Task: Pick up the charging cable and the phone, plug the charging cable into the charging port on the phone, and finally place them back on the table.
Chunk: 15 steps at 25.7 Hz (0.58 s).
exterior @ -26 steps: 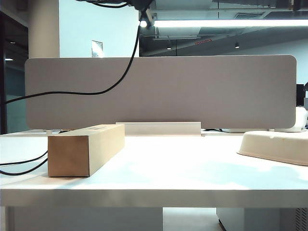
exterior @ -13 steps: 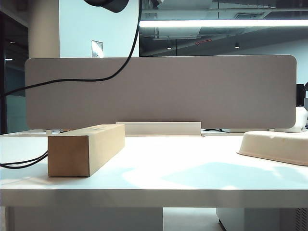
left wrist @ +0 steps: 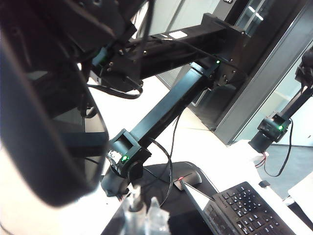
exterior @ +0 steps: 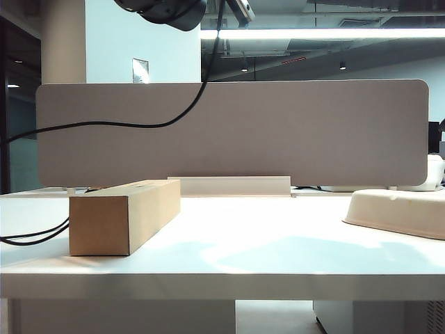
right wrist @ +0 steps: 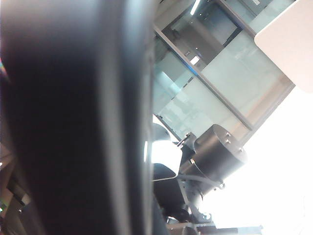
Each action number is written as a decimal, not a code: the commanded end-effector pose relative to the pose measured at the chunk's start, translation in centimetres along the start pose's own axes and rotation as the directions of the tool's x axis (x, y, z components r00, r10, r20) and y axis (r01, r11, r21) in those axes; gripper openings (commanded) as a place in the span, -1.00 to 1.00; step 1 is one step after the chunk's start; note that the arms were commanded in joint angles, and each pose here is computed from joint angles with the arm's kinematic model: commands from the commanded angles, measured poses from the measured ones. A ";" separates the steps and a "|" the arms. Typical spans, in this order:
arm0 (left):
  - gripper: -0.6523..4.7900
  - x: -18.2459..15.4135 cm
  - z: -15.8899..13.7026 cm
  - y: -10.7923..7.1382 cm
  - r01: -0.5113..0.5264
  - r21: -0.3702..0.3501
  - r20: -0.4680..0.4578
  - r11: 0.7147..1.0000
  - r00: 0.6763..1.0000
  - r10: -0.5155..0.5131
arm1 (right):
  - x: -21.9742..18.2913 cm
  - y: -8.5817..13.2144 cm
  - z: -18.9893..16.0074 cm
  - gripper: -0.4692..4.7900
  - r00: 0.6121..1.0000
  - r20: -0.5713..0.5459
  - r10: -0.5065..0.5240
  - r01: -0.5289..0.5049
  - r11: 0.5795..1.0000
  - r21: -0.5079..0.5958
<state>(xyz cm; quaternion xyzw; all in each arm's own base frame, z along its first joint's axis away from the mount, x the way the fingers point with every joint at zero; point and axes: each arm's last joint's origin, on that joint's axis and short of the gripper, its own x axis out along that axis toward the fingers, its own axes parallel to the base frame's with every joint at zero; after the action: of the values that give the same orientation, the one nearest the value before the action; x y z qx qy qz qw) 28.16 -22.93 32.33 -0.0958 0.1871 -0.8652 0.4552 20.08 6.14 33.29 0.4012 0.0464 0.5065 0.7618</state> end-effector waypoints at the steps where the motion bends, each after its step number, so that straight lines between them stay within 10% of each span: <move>1: -0.78 0.0 0.4 0.4 -0.013 -0.011 -0.018 1.000 1.000 0.013 | 0.1 0.0 -0.1 -0.84 1.000 -0.016 -0.016 0.015 0.999 -0.049; 15: -0.78 -0.1 0.8 1.6 -0.165 -0.074 -0.144 0.983 0.978 0.153 | 0.2 -0.5 -0.2 -0.84 0.999 -0.012 -0.049 0.048 0.994 -0.100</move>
<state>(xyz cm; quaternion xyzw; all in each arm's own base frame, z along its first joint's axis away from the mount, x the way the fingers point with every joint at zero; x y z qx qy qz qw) 29.69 -23.93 32.14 -0.0343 0.2658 -0.8202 0.5054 20.56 6.45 32.28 0.3676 0.0656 0.4935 0.7856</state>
